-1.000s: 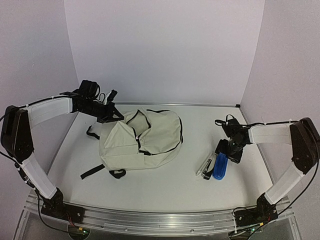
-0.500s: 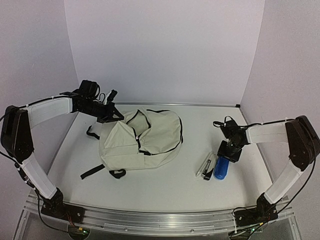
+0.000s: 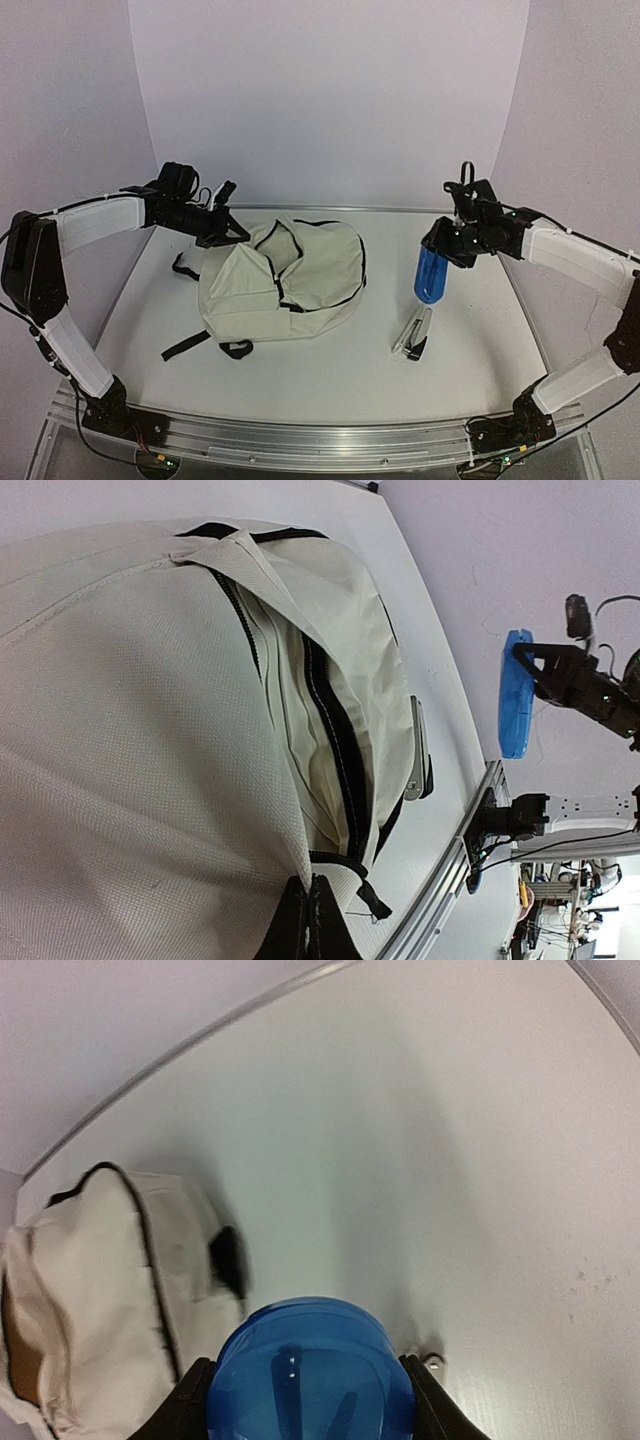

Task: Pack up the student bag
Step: Pick up the personal item from the center of the board.

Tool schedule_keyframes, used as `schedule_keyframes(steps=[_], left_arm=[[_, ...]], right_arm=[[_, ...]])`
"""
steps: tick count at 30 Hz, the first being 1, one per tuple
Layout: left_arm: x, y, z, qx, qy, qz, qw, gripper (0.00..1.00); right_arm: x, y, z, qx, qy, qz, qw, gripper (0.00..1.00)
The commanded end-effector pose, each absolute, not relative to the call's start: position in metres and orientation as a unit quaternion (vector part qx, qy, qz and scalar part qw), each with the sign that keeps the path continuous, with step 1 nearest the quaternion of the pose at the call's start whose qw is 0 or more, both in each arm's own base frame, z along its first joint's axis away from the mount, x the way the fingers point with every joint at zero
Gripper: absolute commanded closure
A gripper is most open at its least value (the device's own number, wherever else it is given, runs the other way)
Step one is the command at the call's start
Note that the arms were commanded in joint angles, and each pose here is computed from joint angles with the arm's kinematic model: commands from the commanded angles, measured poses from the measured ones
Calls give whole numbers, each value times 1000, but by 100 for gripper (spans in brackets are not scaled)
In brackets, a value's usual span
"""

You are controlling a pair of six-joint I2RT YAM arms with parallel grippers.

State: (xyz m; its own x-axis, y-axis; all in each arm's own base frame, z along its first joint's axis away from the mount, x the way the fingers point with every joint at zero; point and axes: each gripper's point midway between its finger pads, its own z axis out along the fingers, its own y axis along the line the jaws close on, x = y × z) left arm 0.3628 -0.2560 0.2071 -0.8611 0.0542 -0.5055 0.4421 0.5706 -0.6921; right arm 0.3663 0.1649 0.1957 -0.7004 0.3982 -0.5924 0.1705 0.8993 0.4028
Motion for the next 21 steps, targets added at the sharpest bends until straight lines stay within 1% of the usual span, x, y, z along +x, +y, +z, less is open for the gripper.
schedule_keyframes(steps=[1, 6, 10, 13, 17, 21], left_arm=[[348, -269, 265, 202, 801, -498, 264, 100], [344, -270, 272, 208, 792, -508, 266, 100], [340, -269, 278, 215, 787, -509, 276, 100], [339, -269, 280, 217, 784, -509, 280, 100], [339, -269, 280, 216, 784, -511, 278, 100], [339, -270, 279, 216, 783, -514, 275, 100]], right_arm=[[377, 237, 256, 99, 887, 207, 402, 71], [399, 312, 291, 59, 860, 243, 445, 71], [416, 374, 291, 35, 846, 273, 457, 71], [425, 409, 289, 30, 837, 289, 465, 71], [440, 437, 284, 46, 825, 298, 477, 71], [457, 440, 280, 79, 815, 288, 497, 71]])
